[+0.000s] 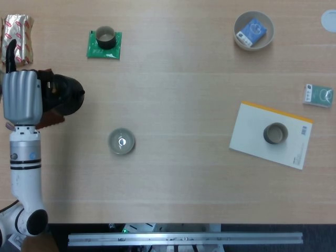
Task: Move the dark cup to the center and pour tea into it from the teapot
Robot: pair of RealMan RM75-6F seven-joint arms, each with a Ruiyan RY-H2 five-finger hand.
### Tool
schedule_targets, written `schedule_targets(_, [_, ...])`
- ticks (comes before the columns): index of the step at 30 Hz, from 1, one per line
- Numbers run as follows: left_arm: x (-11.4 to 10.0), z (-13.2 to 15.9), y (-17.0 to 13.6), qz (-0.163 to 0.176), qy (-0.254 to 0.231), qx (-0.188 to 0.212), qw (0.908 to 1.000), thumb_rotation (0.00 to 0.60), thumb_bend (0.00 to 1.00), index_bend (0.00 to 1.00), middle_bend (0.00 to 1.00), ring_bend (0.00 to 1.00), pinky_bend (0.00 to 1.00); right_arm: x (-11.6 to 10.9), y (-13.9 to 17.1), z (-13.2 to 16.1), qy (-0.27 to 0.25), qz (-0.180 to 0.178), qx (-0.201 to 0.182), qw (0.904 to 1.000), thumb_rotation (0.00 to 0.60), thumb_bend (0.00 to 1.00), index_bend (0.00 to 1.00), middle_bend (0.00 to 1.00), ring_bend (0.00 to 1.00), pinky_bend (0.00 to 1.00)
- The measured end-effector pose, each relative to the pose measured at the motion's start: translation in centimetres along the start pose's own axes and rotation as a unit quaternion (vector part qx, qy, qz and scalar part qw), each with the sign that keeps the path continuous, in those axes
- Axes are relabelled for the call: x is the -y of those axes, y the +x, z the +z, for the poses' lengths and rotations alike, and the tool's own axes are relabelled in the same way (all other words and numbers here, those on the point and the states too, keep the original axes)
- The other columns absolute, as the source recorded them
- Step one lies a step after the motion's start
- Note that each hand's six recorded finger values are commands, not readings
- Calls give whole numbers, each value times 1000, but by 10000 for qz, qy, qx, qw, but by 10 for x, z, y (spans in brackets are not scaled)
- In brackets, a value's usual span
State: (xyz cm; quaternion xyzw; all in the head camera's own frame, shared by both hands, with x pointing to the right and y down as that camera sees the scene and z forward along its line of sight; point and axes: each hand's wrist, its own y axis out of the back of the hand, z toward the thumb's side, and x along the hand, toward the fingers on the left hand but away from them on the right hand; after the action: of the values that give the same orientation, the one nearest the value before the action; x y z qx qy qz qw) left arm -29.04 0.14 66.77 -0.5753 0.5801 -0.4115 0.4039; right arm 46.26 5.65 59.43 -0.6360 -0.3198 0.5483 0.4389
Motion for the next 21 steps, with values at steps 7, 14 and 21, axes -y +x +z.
schedule_targets(7, [-8, 1, -2, 123, 49, 95, 9999, 536, 223, 979, 1000, 851, 47, 9, -10, 15, 453, 282, -355, 9979, 600, 188, 184, 215, 50, 52])
schedule_targets(14, [-18, 2, -4, 316, 63, 173, 9993, 589, 224, 979, 1000, 851, 50, 19, -23, 34, 820, 514, -667, 9931, 600, 188, 184, 215, 62, 58])
schedule_targets(21, [-26, 3, -7, 392, 71, 252, 9989, 593, 223, 978, 1000, 850, 56, 34, -36, 53, 979, 808, -911, 9877, 600, 184, 184, 216, 76, 68])
